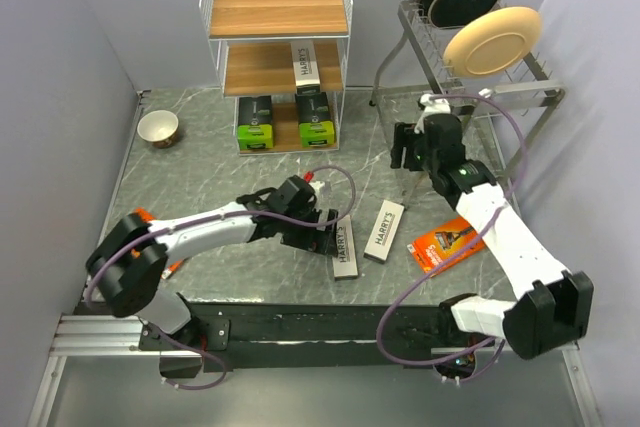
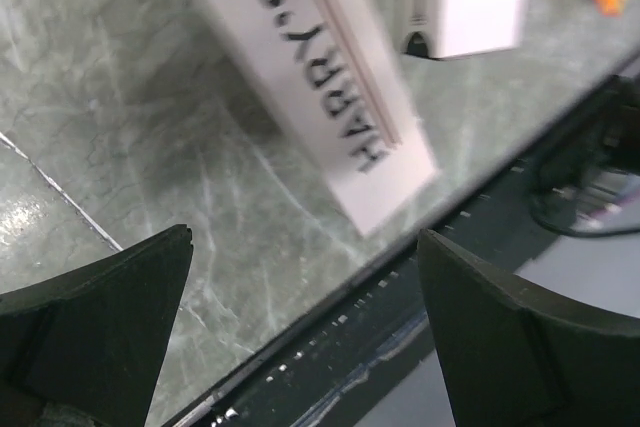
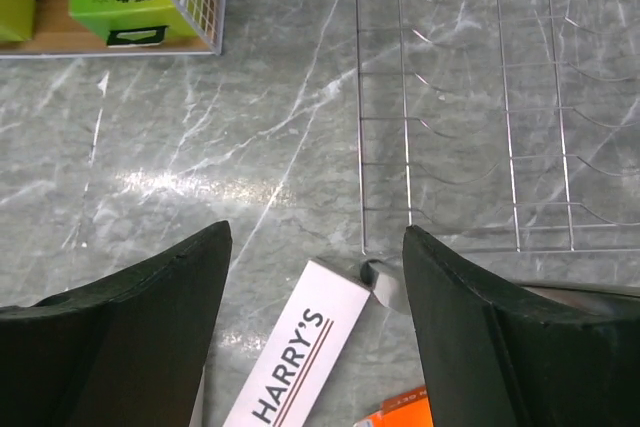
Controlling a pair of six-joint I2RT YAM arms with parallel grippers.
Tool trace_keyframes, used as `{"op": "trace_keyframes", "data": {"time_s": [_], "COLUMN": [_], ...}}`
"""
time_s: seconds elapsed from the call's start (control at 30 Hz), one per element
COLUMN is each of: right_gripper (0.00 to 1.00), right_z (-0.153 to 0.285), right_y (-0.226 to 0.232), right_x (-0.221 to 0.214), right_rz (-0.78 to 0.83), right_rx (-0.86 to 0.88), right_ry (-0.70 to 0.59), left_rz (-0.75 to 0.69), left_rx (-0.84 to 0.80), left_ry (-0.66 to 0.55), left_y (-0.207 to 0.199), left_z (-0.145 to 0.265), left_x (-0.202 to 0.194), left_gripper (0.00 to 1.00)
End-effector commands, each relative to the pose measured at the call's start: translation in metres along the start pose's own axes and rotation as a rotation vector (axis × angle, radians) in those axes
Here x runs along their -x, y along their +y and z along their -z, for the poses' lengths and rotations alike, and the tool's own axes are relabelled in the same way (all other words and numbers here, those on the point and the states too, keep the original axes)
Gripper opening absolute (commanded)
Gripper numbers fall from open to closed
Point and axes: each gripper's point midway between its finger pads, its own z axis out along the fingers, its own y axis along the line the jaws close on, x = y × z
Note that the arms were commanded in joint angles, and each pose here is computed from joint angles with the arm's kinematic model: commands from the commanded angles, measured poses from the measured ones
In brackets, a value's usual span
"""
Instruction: Place and organize the shaving razors onto the shelf
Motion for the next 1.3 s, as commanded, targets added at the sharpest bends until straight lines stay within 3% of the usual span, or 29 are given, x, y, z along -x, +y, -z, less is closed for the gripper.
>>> {"op": "trace_keyframes", "data": {"time_s": [0.0,0.3,0.33,0.37,0.63,0.87,1.1,1.27], "right_gripper": [0.77,0.82,0.87,1.00,1.00,1.00,1.00,1.00], "right_z": [0.021,0.031,0.031,0.032,0.034,0.035,0.031,0.027], "right_y": [-0.025,-0.017,-0.015,-0.011,-0.006,-0.003,0.001,0.003], "right_x": [0.012,-0.020,-0.021,-0.019,-0.003,0.005,0.008,0.011], "right_rz": [-0.108,-0.149,-0.161,-0.163,-0.169,-0.190,-0.205,-0.212], "right_rx": [-0.037,0.082,0.094,0.113,0.139,0.150,0.167,0.173], "right_ry": [-0.087,-0.055,-0.052,-0.056,-0.091,-0.101,-0.093,-0.086], "left_rz": [-0.006,0.037,0.047,0.056,0.078,0.122,0.063,-0.084], "left_rx": [0.019,0.074,0.092,0.117,0.296,0.414,0.434,0.339], "left_ry": [-0.023,-0.055,-0.046,-0.046,0.111,0.180,0.036,-0.014], "left_y": [-0.015,-0.031,-0.030,-0.027,0.000,0.056,0.104,0.100], "left_z": [-0.015,-0.043,-0.045,-0.050,-0.074,-0.047,-0.012,-0.013], "left_x": [0.005,0.022,0.021,0.023,-0.020,-0.053,0.000,0.019], "left_gripper": [0.99,0.99,1.00,0.99,1.00,0.79,0.66,0.63]}}
